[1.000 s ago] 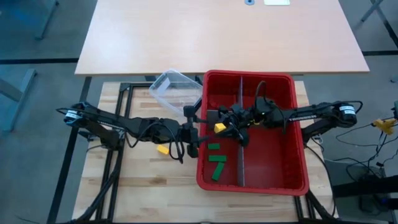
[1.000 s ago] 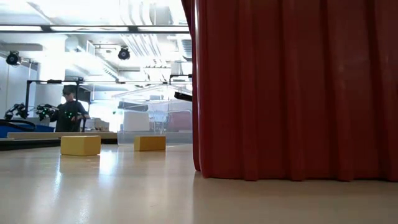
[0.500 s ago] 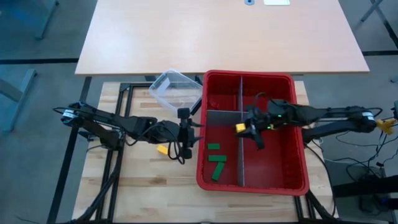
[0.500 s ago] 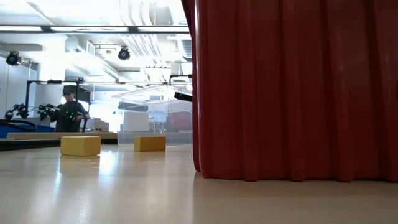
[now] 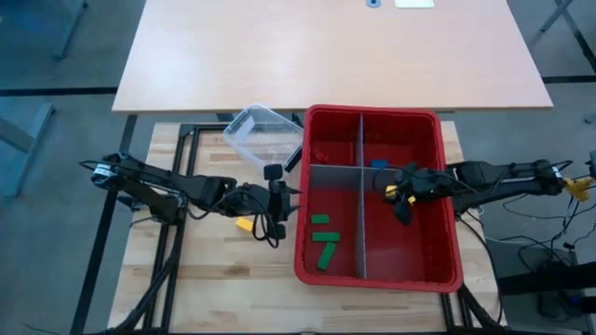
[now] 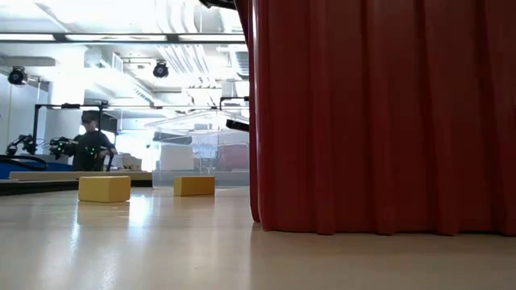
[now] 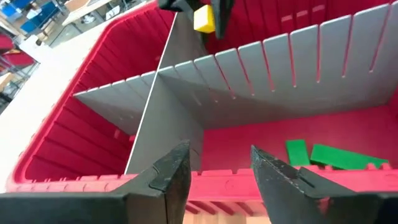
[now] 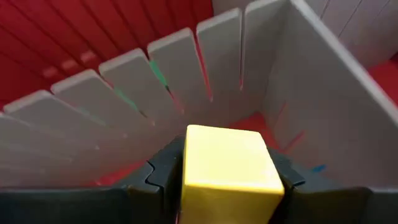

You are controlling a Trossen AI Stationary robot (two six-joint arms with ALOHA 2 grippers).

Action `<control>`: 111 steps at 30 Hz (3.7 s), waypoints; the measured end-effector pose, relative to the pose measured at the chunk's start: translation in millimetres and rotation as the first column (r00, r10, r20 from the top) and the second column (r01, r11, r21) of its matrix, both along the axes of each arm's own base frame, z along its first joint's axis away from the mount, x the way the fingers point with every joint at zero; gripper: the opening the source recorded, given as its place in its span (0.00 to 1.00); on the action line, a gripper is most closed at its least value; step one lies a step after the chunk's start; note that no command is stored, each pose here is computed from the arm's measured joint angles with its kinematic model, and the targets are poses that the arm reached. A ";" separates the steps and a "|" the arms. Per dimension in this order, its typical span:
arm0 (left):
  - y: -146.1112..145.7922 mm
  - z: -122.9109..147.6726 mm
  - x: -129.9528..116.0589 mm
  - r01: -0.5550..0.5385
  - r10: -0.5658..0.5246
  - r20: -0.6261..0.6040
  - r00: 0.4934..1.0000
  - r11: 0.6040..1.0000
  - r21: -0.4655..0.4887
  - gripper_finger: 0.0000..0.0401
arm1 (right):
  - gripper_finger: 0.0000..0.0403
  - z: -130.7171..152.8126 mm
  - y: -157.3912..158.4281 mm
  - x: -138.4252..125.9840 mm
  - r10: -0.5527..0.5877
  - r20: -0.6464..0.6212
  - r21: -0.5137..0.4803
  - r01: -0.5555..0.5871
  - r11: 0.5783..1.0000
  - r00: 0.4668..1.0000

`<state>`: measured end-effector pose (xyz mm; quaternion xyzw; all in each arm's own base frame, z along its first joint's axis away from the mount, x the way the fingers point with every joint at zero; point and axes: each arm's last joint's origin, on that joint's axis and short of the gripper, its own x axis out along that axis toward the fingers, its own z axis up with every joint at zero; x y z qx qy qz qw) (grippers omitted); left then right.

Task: Sort blocks
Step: Put the center yellow block into the bottom right of the red bin, then put the top yellow block into the bottom right of the red bin

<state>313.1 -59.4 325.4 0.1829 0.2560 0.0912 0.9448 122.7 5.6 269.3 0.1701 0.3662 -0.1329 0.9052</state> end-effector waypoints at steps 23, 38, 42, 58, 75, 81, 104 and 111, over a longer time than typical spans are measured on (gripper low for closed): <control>2.4 -12.9 -37.3 -0.133 0.124 -0.075 0.989 0.983 -0.128 0.32 | 0.33 25.4 10.6 -10.9 0.233 0.409 -0.198 -0.163 0.966 0.882; 23.4 -95.0 -123.5 -0.156 0.248 0.163 0.955 0.887 -0.435 0.33 | 0.20 5.8 34.8 -24.1 0.473 0.695 -0.427 -0.218 0.877 0.542; 24.9 -113.4 -129.1 -0.199 0.294 0.124 0.948 0.848 -0.491 0.34 | 0.18 5.8 34.6 -24.2 0.480 0.706 -0.448 -0.196 0.872 0.522; 34.7 -154.8 -112.8 -0.358 0.421 0.051 0.905 0.822 -0.443 0.44 | 0.26 6.6 18.8 -25.3 0.180 0.652 -0.519 0.260 0.815 0.737; 77.1 -203.4 -83.9 -0.516 0.521 -0.128 0.844 0.723 -0.459 0.69 | 0.67 8.5 10.8 -24.1 0.114 0.659 -0.512 0.332 0.792 0.744; 80.6 -209.3 -74.0 -0.520 0.514 -0.153 0.844 0.715 -0.467 0.70 | 0.69 9.3 6.8 -22.8 0.082 0.657 -0.518 0.369 0.772 0.750; 81.4 -219.7 -39.0 -0.484 0.443 -0.197 0.874 0.772 -0.412 0.27 | 0.62 6.8 6.7 -18.0 0.044 0.662 -0.477 0.375 0.795 0.749; 75.5 -211.2 -39.4 -0.445 0.410 -0.179 0.895 0.775 -0.449 0.27 | 0.60 6.6 7.4 -17.7 0.044 0.677 -0.444 0.360 0.821 0.734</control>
